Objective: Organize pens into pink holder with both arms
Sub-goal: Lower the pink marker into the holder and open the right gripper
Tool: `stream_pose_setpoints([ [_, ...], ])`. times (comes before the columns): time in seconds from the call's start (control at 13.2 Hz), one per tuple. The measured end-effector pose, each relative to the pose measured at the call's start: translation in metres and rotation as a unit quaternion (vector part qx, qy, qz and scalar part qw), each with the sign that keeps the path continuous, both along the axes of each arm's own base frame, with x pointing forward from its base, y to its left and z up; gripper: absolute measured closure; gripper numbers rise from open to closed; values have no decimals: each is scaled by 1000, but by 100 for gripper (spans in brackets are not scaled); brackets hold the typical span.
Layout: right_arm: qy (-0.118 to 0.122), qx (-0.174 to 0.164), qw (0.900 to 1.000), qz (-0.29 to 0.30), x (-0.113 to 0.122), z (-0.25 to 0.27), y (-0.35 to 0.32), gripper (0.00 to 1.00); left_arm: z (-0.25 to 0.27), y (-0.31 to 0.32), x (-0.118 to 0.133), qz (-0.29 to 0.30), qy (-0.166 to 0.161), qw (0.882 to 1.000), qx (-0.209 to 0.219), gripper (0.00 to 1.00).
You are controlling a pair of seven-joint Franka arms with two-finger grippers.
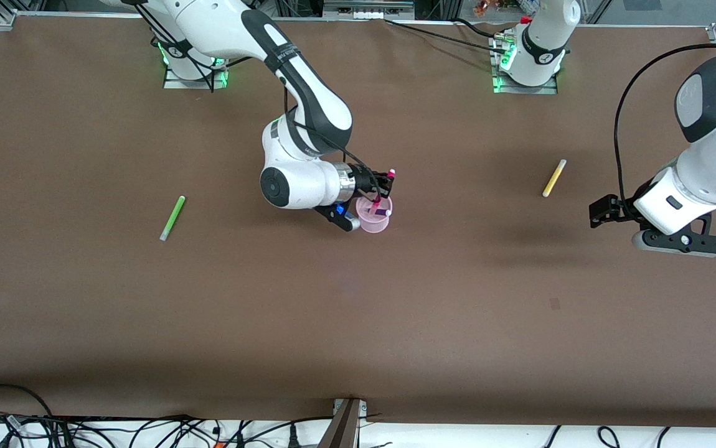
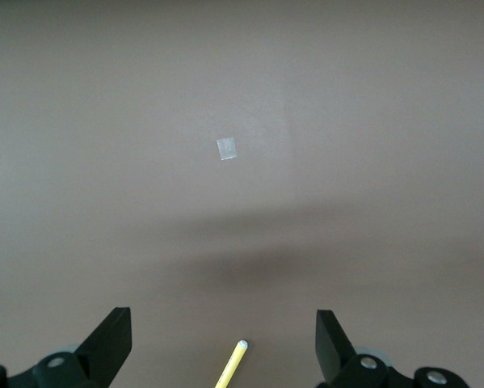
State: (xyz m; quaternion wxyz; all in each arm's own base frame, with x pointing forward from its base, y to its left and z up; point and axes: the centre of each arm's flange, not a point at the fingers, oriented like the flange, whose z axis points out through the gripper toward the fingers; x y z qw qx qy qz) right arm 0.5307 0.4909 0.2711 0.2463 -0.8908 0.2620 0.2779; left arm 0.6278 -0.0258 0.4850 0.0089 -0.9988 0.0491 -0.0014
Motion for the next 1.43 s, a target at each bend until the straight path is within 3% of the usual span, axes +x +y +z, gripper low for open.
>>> stream_pose_setpoints([
  [0.83, 3, -4, 1000, -2, 2, -10, -1, 83, -5, 0, 1, 0, 4, 1000, -1, 0],
  [1.06, 1, -3, 1000, -6, 9, -10, -5, 79, -5, 0, 1, -1, 4, 1000, -1, 0],
  [1.43, -10, 7, 1000, -13, 21, 3, -8, 32, -5, -1, 1, -1, 4, 1000, -1, 0],
])
